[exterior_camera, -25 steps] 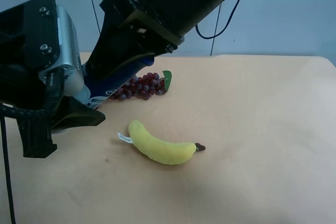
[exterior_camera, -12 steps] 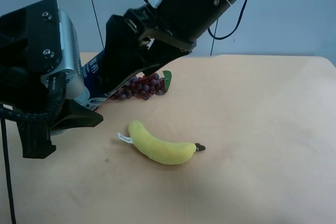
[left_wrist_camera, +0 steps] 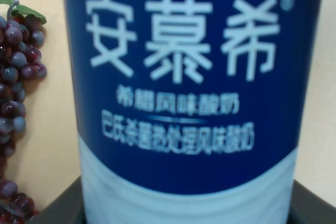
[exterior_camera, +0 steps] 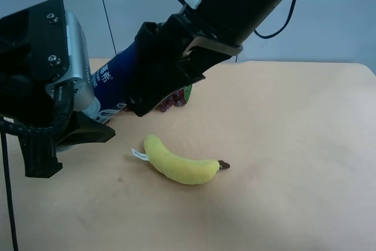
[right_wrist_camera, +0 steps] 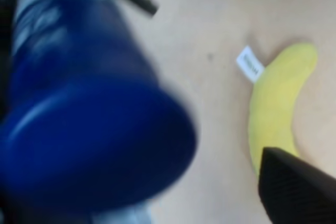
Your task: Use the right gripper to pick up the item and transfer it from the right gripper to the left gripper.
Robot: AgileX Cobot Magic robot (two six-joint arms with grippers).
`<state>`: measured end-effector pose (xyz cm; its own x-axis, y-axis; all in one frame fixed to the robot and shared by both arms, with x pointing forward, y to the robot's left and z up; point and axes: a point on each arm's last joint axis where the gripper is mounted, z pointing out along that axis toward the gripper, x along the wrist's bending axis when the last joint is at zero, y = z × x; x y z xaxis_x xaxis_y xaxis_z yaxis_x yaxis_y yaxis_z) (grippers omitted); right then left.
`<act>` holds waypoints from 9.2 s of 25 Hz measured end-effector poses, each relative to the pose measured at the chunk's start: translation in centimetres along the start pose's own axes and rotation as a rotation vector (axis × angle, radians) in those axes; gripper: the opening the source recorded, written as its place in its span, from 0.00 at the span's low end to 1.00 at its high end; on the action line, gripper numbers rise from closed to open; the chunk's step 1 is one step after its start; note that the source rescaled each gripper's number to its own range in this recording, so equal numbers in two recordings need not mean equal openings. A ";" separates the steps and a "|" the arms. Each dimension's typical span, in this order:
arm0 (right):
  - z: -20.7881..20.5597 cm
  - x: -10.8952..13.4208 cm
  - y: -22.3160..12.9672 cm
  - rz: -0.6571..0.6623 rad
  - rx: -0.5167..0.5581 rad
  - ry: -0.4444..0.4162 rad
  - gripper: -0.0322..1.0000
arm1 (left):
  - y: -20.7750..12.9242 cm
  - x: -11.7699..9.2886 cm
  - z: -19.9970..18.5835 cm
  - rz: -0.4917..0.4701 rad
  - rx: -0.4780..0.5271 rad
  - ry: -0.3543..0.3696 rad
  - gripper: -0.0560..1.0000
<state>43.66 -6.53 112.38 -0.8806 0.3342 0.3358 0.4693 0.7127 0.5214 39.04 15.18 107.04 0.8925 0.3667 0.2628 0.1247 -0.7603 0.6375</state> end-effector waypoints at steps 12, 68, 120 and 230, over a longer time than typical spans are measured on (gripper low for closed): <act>-7.6 2.7 -2.9 -0.014 -0.069 -0.299 0.99 | 0.0 0.0 0.0 0.000 0.001 -0.001 0.06; -7.3 7.8 -29.7 0.162 -0.547 -0.768 1.00 | 0.0 0.0 0.0 0.000 0.001 -0.001 0.05; -7.1 8.0 -29.6 0.426 -0.598 -1.028 1.00 | -14.5 18.8 0.0 -0.965 0.544 0.437 0.05; -7.1 8.0 -29.6 0.426 -0.599 -1.027 1.00 | -13.8 -9.5 -14.8 -0.911 -0.137 0.869 1.00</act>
<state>23.18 -29.31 105.23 -0.1712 0.9835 -0.0589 0.4466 0.1307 0.8851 22.40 30.11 106.42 -0.0777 0.9960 0.0447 0.4502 -0.0050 0.8929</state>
